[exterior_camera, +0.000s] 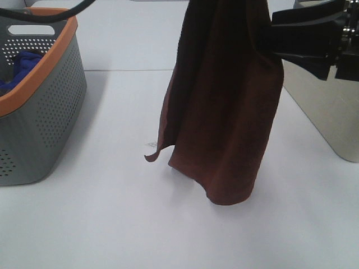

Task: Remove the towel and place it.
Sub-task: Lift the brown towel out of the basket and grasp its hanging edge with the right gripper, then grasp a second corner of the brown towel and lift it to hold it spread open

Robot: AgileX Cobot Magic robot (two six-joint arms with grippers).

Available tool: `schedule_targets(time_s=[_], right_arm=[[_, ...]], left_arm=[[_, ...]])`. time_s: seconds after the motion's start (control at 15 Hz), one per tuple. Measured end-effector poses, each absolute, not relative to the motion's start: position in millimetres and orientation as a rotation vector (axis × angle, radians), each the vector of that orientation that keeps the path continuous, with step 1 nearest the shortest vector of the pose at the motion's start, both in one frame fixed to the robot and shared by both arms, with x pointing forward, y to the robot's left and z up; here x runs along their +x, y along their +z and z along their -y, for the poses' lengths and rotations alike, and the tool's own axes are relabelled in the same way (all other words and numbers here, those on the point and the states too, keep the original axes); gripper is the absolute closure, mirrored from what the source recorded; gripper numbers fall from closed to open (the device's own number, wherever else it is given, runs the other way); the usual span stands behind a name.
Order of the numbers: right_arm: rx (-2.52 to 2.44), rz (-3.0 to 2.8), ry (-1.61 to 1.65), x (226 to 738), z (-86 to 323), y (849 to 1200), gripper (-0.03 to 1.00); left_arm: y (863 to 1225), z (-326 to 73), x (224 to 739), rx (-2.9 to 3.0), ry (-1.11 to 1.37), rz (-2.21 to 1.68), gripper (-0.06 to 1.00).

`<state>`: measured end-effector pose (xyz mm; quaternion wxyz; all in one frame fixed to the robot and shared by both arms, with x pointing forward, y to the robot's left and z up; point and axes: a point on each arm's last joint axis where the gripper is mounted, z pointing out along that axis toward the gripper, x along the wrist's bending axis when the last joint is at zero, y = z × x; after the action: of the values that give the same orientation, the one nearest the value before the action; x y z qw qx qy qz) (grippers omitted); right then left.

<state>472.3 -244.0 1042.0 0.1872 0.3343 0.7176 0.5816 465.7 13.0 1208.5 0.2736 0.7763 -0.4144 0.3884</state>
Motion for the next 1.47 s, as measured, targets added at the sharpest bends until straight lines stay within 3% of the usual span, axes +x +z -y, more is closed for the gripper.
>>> schedule_targets(time_s=[0.67,1.47], right_arm=[[1.239,-2.317,1.568,503.7,243.3,950.7,0.45],[1.446,-2.449,1.416,507.7,247.3,901.6,0.45]], left_arm=[[1208.4,-12.7,466.1,2.094,1.04,1.092,0.94],[1202.0,-9.8,482.2,2.138,1.159,1.075,0.94]])
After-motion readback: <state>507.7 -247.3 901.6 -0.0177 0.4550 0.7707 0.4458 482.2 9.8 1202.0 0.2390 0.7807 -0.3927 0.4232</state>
